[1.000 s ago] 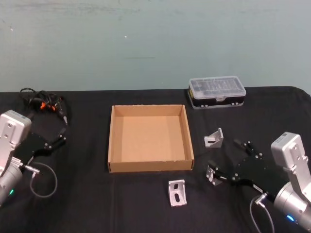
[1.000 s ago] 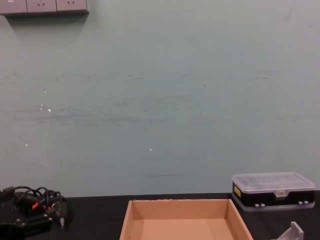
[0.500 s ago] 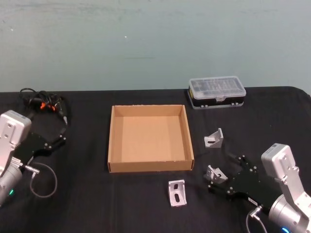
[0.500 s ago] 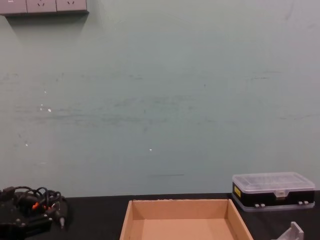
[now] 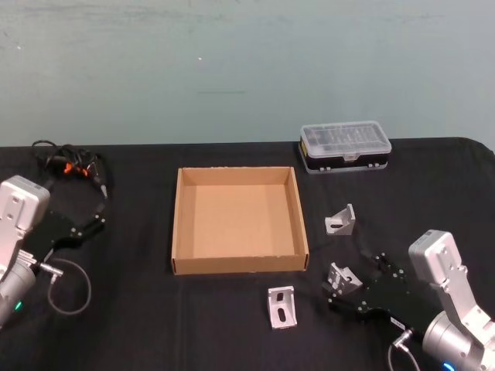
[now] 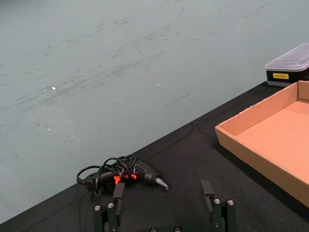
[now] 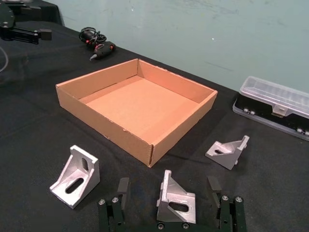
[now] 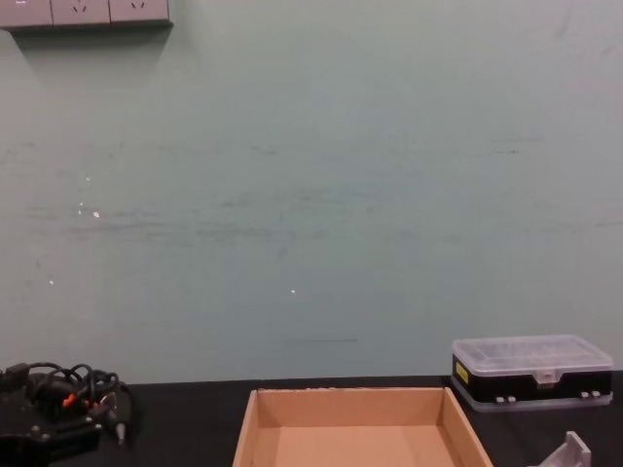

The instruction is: Use one hand to pick up the angle iron from the table and place it into the box.

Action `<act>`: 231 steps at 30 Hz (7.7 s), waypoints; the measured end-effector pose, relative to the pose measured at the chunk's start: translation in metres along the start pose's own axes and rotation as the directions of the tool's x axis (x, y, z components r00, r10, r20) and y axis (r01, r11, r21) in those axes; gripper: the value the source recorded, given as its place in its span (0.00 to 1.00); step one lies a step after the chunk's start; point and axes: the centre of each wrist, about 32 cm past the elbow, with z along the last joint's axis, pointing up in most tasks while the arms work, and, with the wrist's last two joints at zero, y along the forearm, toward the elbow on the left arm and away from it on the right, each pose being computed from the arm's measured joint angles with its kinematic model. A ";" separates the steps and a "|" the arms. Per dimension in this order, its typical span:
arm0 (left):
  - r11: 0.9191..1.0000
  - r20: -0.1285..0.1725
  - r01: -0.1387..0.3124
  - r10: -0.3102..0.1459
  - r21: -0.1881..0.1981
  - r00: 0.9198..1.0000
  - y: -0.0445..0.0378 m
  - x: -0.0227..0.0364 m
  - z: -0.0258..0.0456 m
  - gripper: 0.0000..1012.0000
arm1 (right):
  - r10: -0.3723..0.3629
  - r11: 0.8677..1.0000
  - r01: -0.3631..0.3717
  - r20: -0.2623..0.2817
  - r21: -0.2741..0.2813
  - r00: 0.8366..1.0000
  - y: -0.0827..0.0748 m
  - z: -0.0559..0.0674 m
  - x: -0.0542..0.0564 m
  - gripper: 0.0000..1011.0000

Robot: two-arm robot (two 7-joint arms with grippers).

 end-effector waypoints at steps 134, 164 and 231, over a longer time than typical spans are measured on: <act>1.000 0.000 0.000 0.000 0.000 1.000 0.0000 0.0000 0.0000 0.99 | 0.178 0.967 -0.186 0.058 0.176 0.982 0.135 0.060 0.046 0.08; 1.000 0.000 0.000 0.000 0.000 1.000 0.0000 0.0000 0.0000 0.99 | 0.233 0.967 -0.234 0.028 0.101 0.972 0.167 0.052 0.043 0.08; 1.000 0.000 0.000 0.000 0.000 1.000 0.0000 0.0000 0.0000 0.99 | 0.433 0.892 -0.436 0.049 0.117 0.900 0.081 0.040 0.052 0.99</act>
